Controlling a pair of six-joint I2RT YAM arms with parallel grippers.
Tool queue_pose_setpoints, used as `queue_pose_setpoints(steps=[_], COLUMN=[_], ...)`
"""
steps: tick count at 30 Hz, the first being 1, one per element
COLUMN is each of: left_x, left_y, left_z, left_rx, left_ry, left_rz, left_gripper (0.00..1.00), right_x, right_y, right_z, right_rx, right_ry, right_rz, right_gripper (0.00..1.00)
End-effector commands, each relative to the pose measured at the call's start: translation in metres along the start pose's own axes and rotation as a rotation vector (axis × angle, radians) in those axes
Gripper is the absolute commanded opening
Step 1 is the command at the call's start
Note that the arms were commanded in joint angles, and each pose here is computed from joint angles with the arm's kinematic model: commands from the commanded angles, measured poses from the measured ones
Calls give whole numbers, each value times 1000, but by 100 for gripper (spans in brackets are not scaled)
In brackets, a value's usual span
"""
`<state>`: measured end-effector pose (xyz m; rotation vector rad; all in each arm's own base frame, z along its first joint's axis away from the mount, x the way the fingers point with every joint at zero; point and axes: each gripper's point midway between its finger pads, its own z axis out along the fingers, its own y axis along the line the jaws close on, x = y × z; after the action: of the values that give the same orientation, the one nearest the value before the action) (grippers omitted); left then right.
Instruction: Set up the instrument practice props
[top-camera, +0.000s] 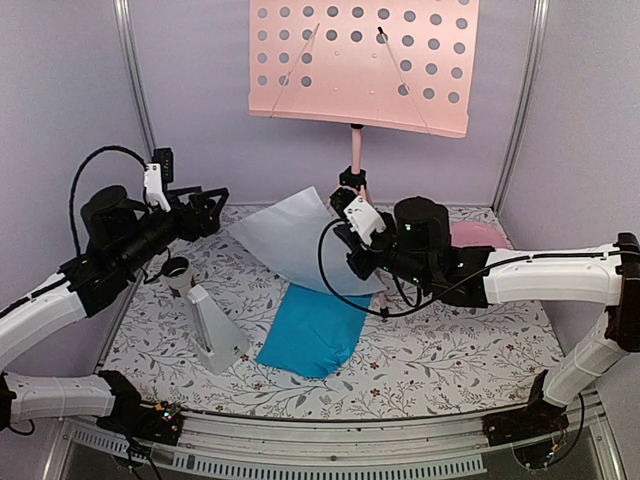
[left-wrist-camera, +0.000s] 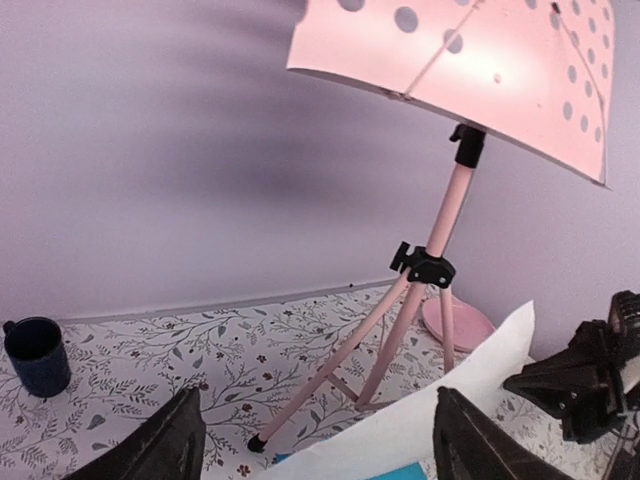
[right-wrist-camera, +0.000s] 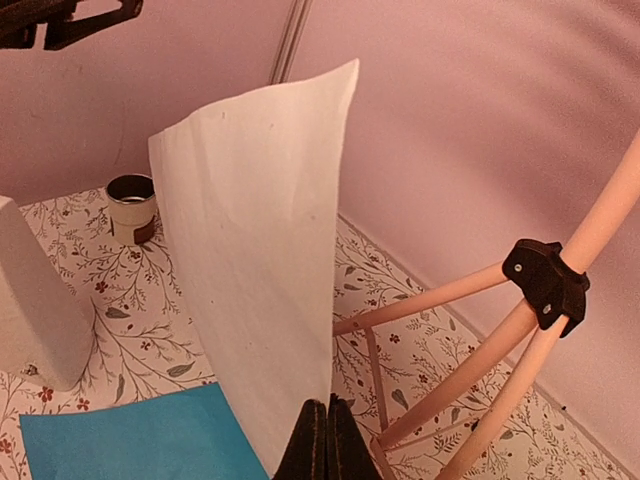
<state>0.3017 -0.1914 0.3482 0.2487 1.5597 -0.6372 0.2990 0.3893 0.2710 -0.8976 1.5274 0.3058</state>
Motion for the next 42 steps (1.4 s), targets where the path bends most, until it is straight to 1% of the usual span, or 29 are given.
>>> queue_pose_setpoints(steps=[1,4,9,13,17,18,20,24,26,30,35,40,42], left_x=[-16,-15,2,13,21,23,26,32,42,59,76,82,85], left_y=[21,5,-44,-85,-104,-109,-116,-121,-116,-101,-89,-78,-77], left_z=[1,8,27,41,54,57,63,72,78,88,92,89,90], left_rx=[-172,-106,41,124,152,156,148,97,37,-108,-223,-331,-355], left_ry=[-12,29,85,102,125,137,153,187,217,293,366,399,414], left_rz=[-85,-153,-255,-277,-316,-316,-320,-316,-333,-359,-374,-367,-354], left_gripper=[78,77,78,85,87,87,87,86,85,78,73,67,67], right_x=[-14,-22,-38,-44,-29,-40,-39,-33,-30,-25,-22,-16,-13], right_y=[-33,-40,-29,-12,10,10,16,25,31,42,47,46,48], right_z=[4,2,2,8,19,21,25,32,35,40,46,52,54], right_rx=[157,182,129,102,64,66,60,56,49,43,64,97,102], right_ry=[10,-8,-54,-58,-22,-41,-34,-15,-8,5,21,47,59], right_rz=[126,178,210,192,176,181,175,166,161,148,127,115,108], right_gripper=[0,0,0,0,0,0,0,0,0,0,0,0,0])
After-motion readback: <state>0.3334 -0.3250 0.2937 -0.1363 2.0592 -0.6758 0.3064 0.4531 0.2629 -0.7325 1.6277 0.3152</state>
